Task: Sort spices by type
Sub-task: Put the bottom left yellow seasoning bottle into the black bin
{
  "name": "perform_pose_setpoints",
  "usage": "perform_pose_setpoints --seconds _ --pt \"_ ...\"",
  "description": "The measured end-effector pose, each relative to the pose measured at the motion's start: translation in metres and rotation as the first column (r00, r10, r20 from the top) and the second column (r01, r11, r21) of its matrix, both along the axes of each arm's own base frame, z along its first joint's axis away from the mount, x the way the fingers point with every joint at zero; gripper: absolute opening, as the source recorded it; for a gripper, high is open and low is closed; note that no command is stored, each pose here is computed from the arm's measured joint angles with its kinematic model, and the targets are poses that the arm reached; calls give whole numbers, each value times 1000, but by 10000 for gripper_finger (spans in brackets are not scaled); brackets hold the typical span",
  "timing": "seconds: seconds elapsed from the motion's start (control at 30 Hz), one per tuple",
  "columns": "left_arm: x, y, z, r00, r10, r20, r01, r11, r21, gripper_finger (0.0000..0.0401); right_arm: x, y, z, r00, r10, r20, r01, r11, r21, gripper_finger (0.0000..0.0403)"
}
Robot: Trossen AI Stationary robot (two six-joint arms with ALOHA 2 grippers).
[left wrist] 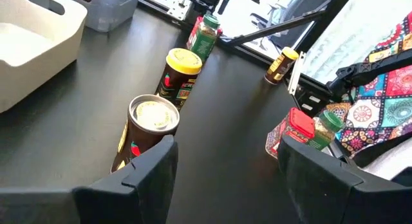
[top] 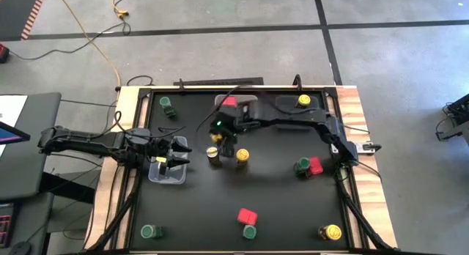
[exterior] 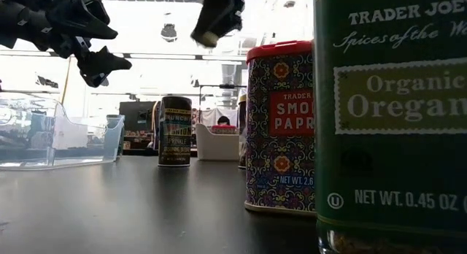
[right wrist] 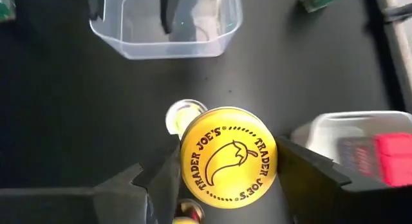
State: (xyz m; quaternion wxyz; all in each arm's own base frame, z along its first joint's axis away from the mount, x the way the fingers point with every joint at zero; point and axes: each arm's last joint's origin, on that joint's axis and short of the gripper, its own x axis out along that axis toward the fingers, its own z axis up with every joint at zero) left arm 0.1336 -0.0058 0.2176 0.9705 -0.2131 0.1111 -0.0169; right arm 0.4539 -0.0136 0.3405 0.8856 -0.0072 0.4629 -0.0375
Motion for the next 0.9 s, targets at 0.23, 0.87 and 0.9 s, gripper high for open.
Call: perform_pose_setpoints --seconds 0.23,0.87,0.9 --pt "0 0 0 1000 -7 2 7 999 36 253 25 12 -39 999 29 -38 -29 1000 9 250" --pt "-1 0 -5 999 -9 -52 12 999 48 253 41 5 -74 997 23 -71 -18 997 76 250" --pt "-1 0 -5 999 -9 -52 12 999 47 253 41 4 -76 997 23 -67 -18 997 78 250"
